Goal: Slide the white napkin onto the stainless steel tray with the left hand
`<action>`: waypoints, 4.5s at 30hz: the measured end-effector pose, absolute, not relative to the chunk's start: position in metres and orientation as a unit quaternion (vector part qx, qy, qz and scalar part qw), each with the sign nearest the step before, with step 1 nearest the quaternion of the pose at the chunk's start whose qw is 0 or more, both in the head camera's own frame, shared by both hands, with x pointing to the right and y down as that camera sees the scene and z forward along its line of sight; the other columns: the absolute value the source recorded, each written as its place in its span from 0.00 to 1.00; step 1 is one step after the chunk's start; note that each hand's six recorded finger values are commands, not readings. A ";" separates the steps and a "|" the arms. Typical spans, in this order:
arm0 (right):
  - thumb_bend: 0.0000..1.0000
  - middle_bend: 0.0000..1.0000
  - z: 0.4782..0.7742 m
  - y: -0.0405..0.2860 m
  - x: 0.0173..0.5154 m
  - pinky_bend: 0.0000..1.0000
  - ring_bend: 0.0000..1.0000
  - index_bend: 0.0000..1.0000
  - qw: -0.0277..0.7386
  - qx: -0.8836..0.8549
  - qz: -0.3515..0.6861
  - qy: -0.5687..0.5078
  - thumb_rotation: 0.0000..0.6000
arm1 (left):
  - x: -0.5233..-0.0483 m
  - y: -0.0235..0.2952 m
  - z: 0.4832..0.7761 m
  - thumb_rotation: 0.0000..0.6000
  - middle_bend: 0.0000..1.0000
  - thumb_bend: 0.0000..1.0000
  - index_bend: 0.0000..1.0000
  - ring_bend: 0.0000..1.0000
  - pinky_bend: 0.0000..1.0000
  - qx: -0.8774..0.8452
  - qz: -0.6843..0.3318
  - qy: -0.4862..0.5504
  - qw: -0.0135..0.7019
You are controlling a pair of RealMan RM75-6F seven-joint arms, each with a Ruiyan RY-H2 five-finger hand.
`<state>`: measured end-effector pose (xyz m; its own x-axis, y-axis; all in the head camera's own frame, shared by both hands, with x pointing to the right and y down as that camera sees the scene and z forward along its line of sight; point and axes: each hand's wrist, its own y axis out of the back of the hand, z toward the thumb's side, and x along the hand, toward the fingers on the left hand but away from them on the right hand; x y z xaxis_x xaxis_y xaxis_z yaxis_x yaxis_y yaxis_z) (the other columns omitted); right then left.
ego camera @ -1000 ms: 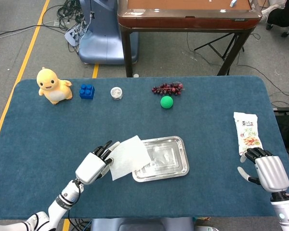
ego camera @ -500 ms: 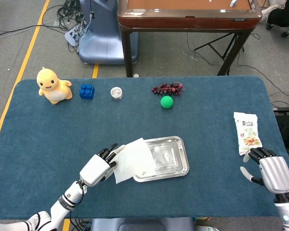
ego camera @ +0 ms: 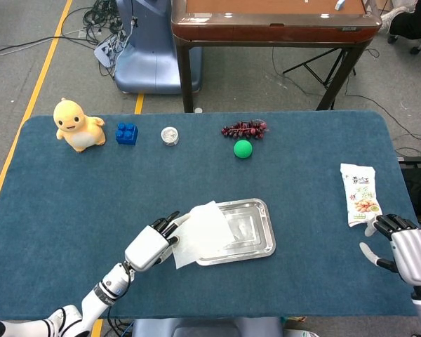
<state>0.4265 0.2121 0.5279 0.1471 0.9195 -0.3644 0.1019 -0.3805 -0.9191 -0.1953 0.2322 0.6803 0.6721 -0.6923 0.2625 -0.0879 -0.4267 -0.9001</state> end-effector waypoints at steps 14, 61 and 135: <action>0.26 0.44 0.527 0.212 0.427 0.44 0.34 0.54 0.392 -0.648 0.519 -0.396 1.00 | -0.184 0.223 0.684 1.00 0.08 0.43 0.59 0.02 0.28 -0.791 -0.318 0.251 0.459; 0.26 0.44 0.515 0.211 0.435 0.44 0.34 0.54 0.388 -0.646 0.507 -0.419 1.00 | -0.160 0.229 0.688 1.00 0.08 0.42 0.59 0.02 0.28 -0.802 -0.310 0.228 0.457; 0.26 0.44 0.483 0.202 0.475 0.44 0.34 0.54 0.360 -0.617 0.485 -0.503 1.00 | -0.103 0.211 0.706 1.00 0.08 0.28 0.16 0.01 0.28 -0.794 -0.319 0.227 0.465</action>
<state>0.4754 0.2020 0.4834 0.0219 0.9713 -0.2367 0.2720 -0.2336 -0.9335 -0.1026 0.2114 0.7061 0.6929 -0.6574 0.2962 -0.0639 -0.4652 -0.8829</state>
